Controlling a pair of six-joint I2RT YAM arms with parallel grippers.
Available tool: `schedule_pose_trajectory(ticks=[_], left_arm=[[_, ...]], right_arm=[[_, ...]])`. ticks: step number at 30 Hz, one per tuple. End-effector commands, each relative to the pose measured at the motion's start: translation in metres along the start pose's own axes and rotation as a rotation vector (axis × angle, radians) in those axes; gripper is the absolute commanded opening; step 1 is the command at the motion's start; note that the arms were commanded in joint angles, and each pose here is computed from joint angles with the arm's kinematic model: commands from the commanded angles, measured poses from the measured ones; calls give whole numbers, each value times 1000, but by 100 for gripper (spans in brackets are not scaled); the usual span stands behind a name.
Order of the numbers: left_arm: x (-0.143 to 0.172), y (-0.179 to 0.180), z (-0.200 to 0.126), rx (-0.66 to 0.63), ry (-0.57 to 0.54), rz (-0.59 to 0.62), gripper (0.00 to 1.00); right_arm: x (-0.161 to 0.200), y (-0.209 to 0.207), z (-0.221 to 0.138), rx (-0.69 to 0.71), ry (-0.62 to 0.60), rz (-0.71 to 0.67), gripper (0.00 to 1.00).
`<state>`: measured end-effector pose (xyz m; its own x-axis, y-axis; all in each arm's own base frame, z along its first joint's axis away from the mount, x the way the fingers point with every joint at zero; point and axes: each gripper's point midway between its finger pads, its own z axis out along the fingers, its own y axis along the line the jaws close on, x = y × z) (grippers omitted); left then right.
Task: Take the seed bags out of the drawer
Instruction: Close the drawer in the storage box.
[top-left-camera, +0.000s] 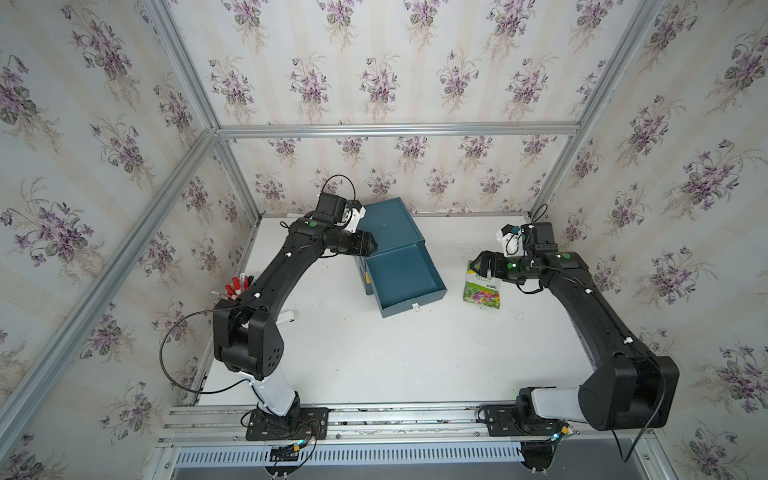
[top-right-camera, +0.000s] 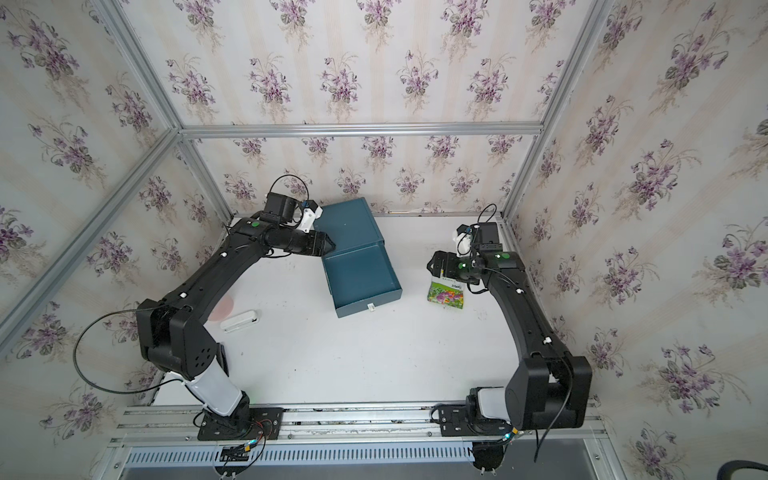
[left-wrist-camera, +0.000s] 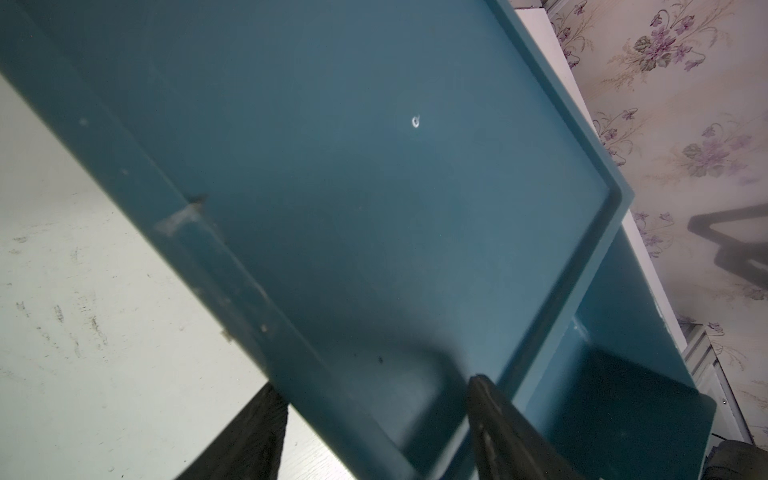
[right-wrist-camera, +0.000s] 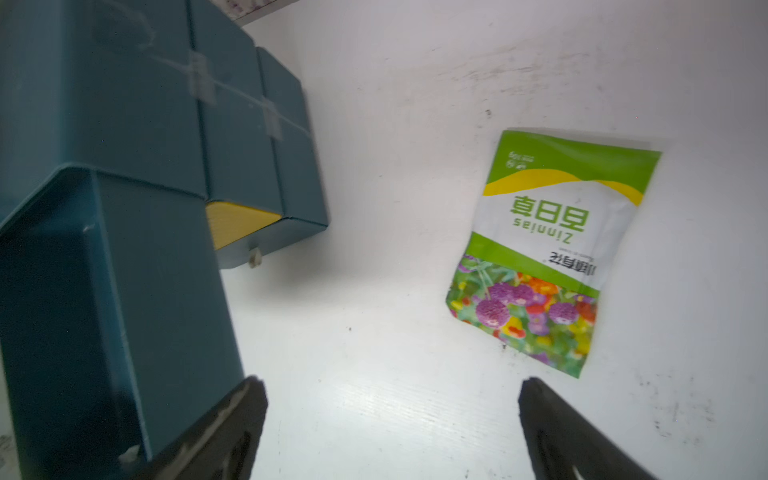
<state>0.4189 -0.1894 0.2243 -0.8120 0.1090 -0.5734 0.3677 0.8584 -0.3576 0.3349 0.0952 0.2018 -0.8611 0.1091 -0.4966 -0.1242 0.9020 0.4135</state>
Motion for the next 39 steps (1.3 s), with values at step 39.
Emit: schedule_pose_trajectory(ticks=[39], left_arm=[[14, 1, 7, -10, 65, 38, 71]], right_arm=[[121, 170, 15, -247, -116, -327, 76]])
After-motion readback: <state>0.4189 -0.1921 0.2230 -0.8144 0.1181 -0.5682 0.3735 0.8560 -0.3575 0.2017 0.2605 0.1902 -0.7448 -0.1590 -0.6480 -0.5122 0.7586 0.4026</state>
